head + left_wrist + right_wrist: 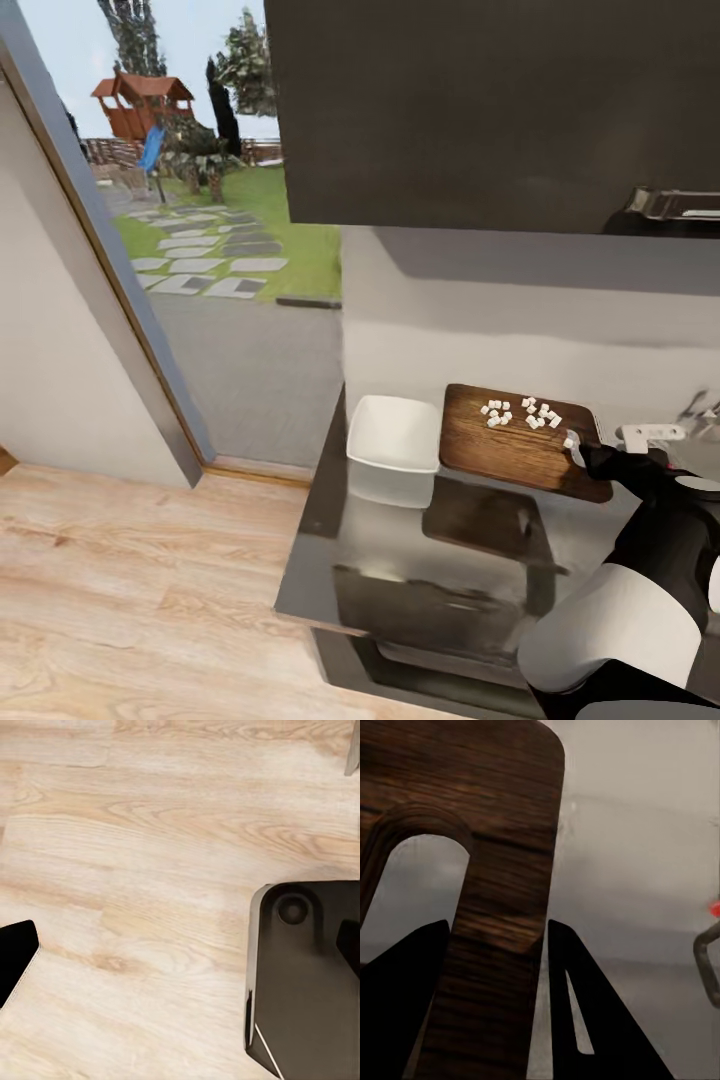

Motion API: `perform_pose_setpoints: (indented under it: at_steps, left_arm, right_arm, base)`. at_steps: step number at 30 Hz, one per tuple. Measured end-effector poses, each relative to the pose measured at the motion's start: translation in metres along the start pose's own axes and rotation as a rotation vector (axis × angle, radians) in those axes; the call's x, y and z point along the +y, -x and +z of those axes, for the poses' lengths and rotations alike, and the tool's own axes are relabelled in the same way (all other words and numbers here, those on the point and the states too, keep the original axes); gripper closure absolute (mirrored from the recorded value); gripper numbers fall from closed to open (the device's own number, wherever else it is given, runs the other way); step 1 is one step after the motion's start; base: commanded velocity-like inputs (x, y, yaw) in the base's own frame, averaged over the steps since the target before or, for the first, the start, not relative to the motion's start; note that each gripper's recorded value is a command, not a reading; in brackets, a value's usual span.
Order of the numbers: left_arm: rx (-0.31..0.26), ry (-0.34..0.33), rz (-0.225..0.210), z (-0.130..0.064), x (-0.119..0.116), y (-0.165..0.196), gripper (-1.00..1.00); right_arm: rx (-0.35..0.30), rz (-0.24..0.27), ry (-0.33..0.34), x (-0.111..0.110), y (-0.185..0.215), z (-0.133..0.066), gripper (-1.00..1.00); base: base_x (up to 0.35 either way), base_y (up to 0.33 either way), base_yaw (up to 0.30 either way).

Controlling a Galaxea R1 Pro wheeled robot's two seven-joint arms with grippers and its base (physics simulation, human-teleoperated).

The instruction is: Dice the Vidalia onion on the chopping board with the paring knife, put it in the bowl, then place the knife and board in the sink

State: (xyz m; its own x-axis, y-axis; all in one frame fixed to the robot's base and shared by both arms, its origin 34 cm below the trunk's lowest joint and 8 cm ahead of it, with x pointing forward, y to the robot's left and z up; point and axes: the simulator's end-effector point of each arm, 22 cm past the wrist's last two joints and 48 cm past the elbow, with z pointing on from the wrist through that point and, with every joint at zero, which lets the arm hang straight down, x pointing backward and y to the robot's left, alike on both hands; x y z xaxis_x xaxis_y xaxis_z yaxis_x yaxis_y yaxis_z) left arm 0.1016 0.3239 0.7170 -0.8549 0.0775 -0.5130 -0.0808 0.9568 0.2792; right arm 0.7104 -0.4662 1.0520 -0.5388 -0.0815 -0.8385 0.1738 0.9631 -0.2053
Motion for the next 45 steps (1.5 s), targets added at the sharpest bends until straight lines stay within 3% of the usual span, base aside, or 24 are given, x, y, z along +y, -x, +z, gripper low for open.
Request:
perform_pose_setpoints:
  at_steps: [10,24,34,45]
  left_arm:
    - [-0.006,0.000,-0.002,0.001,-0.001,0.001,-1.00]
    - [-0.012,-0.001,-0.002,-0.001,-0.001,0.002,-1.00]
    - [-0.059,-0.023,-0.055,0.002,-0.023,0.025,-1.00]
    - [-0.056,-0.024,-0.058,0.001,-0.025,0.024,-1.00]
  right_arm:
    - [-0.008,0.002,-0.002,-0.001,0.004,-0.003,1.00]
    - [-0.006,0.003,0.001,-0.001,0.002,-0.002,1.00]
    - [-0.002,0.006,0.003,0.000,0.000,-0.001,1.00]
    - [-0.002,0.006,0.004,0.000,-0.001,-0.001,1.00]
  base:
    - [0.210,0.204,0.000]
    - [0.032,0.016,0.000]
    - [0.000,0.000,0.000]
    - [0.000,0.000,0.000]
